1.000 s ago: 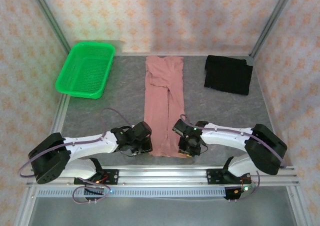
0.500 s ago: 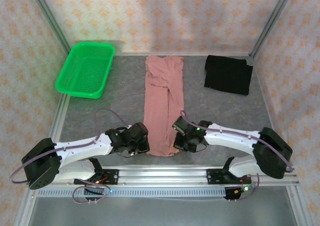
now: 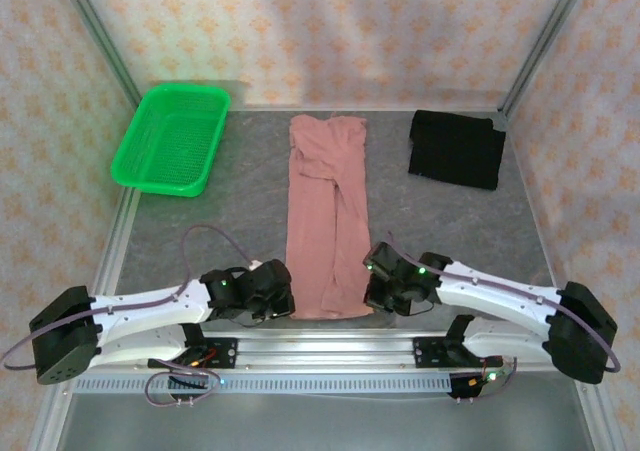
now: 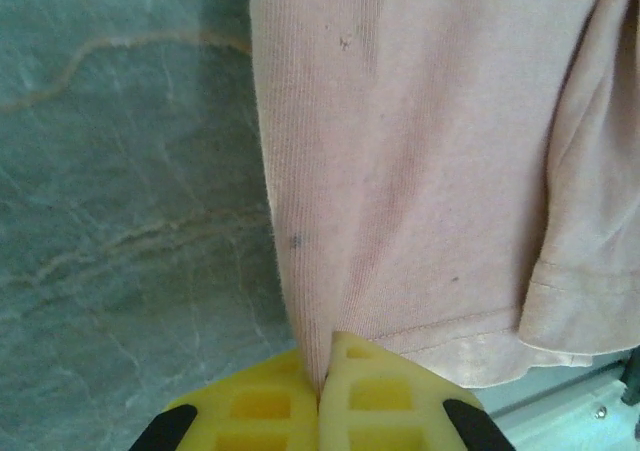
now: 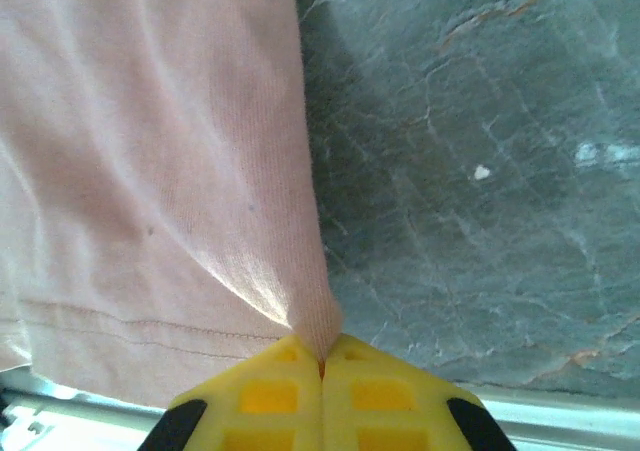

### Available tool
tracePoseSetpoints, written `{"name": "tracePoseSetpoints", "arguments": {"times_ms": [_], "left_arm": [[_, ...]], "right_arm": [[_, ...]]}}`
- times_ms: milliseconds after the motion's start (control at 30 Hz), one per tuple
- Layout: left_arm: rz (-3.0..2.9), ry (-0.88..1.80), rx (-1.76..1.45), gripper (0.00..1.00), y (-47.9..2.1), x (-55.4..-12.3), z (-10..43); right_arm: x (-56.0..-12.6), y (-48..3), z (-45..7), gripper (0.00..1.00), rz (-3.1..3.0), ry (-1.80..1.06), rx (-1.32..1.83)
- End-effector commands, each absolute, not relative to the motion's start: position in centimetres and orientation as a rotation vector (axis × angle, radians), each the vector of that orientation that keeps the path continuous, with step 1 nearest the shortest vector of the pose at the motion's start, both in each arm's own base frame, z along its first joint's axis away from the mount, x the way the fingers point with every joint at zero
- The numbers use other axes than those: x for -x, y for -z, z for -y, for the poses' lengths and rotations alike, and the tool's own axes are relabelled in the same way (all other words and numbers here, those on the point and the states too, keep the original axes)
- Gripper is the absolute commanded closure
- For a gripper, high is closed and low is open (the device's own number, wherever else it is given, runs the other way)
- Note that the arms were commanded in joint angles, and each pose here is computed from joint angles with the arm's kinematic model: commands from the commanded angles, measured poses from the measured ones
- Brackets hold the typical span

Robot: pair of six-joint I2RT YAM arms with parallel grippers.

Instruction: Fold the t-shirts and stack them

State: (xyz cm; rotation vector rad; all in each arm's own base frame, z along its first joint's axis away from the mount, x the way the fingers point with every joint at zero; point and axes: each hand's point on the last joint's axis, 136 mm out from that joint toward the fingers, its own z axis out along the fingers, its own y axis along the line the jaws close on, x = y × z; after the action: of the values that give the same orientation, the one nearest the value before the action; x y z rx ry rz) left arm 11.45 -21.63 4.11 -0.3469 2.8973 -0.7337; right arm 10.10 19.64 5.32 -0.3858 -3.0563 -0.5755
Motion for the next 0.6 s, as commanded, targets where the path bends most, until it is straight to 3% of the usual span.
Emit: {"name": "tracePoseSetpoints", "arguments": {"times_ms": [0,267,567], "left_arm": [[-2.9,0.668,0.394,0.93,-3.4,-10.7,20.8],[-2.899,0.63,0.377,0.95,-4.7,-9.8,20.5],[-2.78,0.744,0.463,0.95,-8.2,-12.2,21.0]], "right_arm": [[-8.3,-4.6,-18.4,1.0,3.027,0.493,0.411],[-6.5,-5.0,-17.9,1.0,3.041,0.434,0.358],[-9.3,-8.8,-19.0,1.0,3.137,0.445,0.275]]}}
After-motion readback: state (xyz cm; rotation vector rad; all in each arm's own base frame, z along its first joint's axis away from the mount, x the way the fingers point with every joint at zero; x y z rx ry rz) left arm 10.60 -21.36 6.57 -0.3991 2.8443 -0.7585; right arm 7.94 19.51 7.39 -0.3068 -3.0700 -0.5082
